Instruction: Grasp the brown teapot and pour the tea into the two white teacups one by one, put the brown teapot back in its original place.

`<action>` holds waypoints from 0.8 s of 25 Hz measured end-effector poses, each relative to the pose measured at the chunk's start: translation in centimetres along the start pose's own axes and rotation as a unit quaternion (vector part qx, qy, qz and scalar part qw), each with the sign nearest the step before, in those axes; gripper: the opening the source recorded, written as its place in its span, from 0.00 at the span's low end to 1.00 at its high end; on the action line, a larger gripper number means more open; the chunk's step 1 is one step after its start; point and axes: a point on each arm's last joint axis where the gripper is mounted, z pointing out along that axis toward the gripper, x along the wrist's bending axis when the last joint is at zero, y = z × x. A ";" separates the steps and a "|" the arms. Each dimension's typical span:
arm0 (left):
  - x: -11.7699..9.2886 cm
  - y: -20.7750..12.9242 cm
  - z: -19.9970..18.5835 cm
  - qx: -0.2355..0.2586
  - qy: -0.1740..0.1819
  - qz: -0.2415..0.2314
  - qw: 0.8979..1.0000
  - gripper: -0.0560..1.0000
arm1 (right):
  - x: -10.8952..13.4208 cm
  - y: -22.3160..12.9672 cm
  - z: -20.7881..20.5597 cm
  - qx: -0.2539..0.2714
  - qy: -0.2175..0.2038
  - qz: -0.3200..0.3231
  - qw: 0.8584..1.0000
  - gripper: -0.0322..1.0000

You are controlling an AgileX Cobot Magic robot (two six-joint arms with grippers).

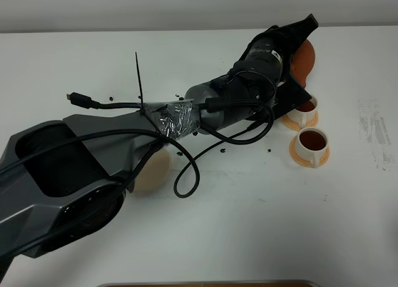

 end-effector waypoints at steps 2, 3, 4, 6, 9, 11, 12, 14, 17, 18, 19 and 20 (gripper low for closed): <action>0.0 0.0 0.0 0.001 0.001 0.003 1.000 0.17 | 0.0 0.0 0.0 0.000 0.000 0.000 1.000 0.25; 0.0 0.0 0.0 0.000 0.000 0.003 1.000 0.17 | 0.0 0.0 0.0 0.000 0.000 0.000 1.000 0.25; -0.1 0.1 0.1 0.001 0.000 0.004 1.000 0.17 | 0.0 0.0 0.0 0.000 0.000 0.000 1.000 0.25; -0.1 0.1 0.1 0.000 -0.001 0.005 1.000 0.17 | 0.0 0.0 0.0 0.000 0.000 0.000 1.000 0.25; -0.1 0.1 0.1 0.002 0.001 0.012 1.000 0.17 | 0.0 0.0 0.0 0.000 0.000 0.000 1.000 0.25; -0.1 0.1 0.1 0.003 0.003 0.016 1.000 0.17 | 0.0 0.0 0.0 0.000 0.000 0.000 1.000 0.25; -0.1 0.1 0.1 0.003 0.003 0.016 1.000 0.17 | 0.0 0.0 0.0 0.000 0.000 0.000 1.000 0.25; -0.1 0.1 0.1 0.003 0.003 0.016 1.000 0.17 | 0.0 0.0 0.0 0.000 0.000 0.000 1.000 0.25; -0.1 0.1 0.1 0.003 0.004 0.019 1.000 0.17 | 0.0 0.0 0.0 0.000 0.000 0.000 1.000 0.25; -0.1 0.2 0.2 0.002 0.004 0.021 1.000 0.17 | 0.0 0.0 0.0 0.000 0.000 0.000 1.000 0.25; -0.1 0.2 0.2 0.002 0.005 0.022 1.000 0.17 | 0.0 0.0 0.0 0.000 0.000 0.000 1.000 0.25; -0.1 0.3 0.2 0.001 0.006 0.024 1.000 0.17 | 0.0 0.0 0.0 0.000 0.000 0.000 1.000 0.25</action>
